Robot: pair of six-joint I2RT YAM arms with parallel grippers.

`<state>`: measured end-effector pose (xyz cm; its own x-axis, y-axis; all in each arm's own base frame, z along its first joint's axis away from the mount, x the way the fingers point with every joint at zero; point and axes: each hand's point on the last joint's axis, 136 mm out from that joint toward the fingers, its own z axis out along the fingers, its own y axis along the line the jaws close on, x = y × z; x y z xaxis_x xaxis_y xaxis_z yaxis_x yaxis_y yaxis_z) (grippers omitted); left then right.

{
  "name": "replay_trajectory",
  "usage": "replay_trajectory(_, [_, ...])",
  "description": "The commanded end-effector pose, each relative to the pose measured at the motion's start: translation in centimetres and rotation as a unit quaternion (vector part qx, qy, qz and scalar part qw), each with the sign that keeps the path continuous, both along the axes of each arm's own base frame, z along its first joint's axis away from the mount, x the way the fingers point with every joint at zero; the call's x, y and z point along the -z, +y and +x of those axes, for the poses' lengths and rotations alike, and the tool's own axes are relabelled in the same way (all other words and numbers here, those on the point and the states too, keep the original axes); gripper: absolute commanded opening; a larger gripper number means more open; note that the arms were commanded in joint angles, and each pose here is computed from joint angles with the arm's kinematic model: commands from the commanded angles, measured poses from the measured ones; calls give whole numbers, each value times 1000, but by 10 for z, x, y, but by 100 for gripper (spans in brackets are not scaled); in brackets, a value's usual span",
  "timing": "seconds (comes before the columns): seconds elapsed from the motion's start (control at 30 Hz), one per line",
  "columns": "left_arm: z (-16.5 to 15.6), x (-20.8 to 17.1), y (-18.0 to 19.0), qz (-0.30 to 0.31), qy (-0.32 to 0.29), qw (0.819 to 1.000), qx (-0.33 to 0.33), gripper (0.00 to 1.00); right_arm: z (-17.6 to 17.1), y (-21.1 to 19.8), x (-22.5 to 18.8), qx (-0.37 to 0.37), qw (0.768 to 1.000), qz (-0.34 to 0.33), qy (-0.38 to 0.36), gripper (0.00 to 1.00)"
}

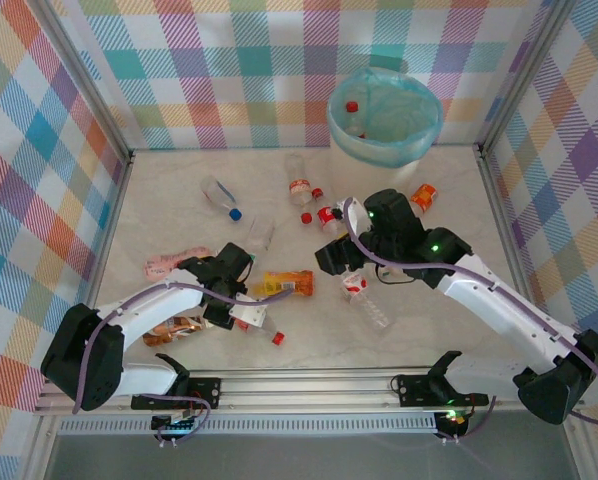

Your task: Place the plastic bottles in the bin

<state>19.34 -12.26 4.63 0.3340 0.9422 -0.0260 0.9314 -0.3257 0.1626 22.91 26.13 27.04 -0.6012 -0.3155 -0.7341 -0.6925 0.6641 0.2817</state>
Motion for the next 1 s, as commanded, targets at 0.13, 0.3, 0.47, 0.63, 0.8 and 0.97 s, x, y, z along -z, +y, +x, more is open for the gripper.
replay_trajectory(0.13, [-8, -38, -3, -26, -9, 1000, -2, 51, -5, -8, -16, 3, 1000, 3, -23, 73])
replay_trajectory(0.3, [-9, -78, -15, -88, -27, 995, -43, 50, -5, -11, -44, 7, 998, 18, -52, 72])
replay_trajectory(0.47, [-5, -136, -35, -199, -71, 973, -92, 50, -7, -9, -92, -5, 993, 61, -100, 71])
replay_trajectory(0.63, [14, -211, -59, -346, -125, 915, -165, 51, -10, -5, -146, -19, 981, 111, -159, 70])
replay_trajectory(0.8, [37, -289, -85, -494, -100, 821, -268, 51, -10, -3, -192, -32, 965, 144, -218, 71])
replay_trajectory(0.97, [67, -334, -99, -585, -53, 721, -367, 50, -2, 3, -219, -32, 966, 134, -217, 73])
